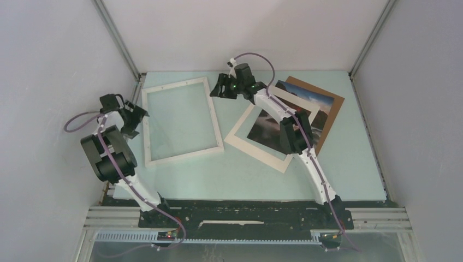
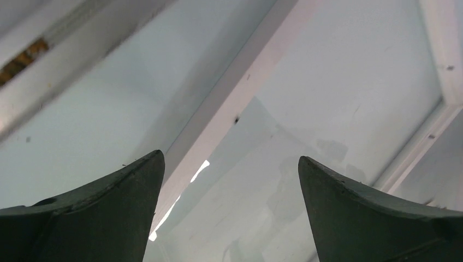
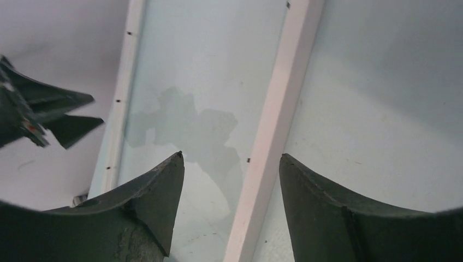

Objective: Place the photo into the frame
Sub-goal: Place the photo frame item in the photo frame.

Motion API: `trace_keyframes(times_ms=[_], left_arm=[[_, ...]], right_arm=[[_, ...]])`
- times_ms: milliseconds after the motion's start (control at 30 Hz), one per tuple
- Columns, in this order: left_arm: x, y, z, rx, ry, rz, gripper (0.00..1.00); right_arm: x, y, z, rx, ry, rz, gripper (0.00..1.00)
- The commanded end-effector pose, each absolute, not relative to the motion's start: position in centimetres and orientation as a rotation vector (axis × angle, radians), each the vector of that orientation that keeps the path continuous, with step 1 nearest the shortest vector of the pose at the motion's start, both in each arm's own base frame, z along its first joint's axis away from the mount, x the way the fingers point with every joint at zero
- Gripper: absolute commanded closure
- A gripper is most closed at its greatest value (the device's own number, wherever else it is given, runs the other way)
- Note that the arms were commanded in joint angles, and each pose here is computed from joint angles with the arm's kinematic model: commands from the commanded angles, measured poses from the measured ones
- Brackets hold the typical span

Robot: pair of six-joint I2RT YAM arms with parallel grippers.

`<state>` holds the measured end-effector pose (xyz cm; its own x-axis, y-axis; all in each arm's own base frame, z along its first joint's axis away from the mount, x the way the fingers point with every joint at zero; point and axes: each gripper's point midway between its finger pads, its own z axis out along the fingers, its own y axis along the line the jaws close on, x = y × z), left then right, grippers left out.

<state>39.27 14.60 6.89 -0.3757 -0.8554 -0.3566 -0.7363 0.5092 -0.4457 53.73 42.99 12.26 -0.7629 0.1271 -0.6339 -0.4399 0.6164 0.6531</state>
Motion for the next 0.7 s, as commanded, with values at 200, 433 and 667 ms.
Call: trace_keyframes(times_ms=[200, 433, 667], left_arm=[[44.6, 15.6, 5.7, -1.285, 2.209, -0.419, 0.0], [44.0, 11.3, 5.4, -1.27, 2.236, -0.611, 0.0], [39.7, 9.0, 5.4, -1.274, 2.266, -0.612, 0.0]], right_arm=[[51.0, 44.8, 5.7, -0.139, 2.361, 1.201, 0.37], [46.7, 47.2, 6.5, -0.212, 2.382, 1.347, 0.36], [39.2, 46.8, 8.5, -0.249, 2.379, 1.5, 0.37]])
